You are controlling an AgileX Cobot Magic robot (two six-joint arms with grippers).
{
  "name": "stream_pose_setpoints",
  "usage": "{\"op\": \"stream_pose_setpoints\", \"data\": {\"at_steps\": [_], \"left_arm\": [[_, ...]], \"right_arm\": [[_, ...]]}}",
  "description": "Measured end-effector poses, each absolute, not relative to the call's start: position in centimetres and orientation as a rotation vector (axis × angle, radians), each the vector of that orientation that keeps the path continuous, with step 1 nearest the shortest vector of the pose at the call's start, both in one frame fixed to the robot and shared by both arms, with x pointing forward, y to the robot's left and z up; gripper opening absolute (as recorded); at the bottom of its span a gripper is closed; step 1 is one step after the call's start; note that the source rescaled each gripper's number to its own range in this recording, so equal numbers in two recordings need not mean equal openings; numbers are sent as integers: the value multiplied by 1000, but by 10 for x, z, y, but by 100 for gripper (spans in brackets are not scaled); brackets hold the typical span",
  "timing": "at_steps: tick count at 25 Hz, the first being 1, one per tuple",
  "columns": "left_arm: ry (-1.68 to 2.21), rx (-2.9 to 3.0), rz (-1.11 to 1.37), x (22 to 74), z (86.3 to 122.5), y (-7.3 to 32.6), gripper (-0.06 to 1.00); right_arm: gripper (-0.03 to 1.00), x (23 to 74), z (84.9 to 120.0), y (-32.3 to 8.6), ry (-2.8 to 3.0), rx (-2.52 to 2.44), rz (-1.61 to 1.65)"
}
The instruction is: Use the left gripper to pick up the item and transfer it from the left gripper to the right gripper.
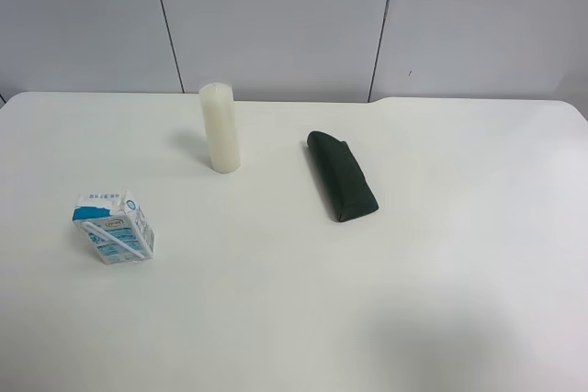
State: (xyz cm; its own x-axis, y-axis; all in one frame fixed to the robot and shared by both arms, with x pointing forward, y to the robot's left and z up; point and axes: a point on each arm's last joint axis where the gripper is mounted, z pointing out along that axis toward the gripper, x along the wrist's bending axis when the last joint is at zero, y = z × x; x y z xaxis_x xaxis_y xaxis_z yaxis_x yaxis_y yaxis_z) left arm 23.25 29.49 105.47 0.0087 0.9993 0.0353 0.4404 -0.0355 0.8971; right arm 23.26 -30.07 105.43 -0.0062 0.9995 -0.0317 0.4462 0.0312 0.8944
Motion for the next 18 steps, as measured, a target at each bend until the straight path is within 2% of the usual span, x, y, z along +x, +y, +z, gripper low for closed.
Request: {"op": "stream_pose_setpoints", "data": {"at_steps": [6,10,14,18], "left_arm": [[1518,1580,961,235,1055,294,100],[1493,1712,901,251,1074,291,100],[1434,1918,796,284,1103,289,100],[1313,2135,643,324,1113,284,100]], "right_arm": [[100,233,1054,-301,1555,1515,928],[100,233,1054,-301,1555,1515,928],[100,233,1054,-301,1555,1515,928],[100,233,1054,-301,1555,1515,929]]}}
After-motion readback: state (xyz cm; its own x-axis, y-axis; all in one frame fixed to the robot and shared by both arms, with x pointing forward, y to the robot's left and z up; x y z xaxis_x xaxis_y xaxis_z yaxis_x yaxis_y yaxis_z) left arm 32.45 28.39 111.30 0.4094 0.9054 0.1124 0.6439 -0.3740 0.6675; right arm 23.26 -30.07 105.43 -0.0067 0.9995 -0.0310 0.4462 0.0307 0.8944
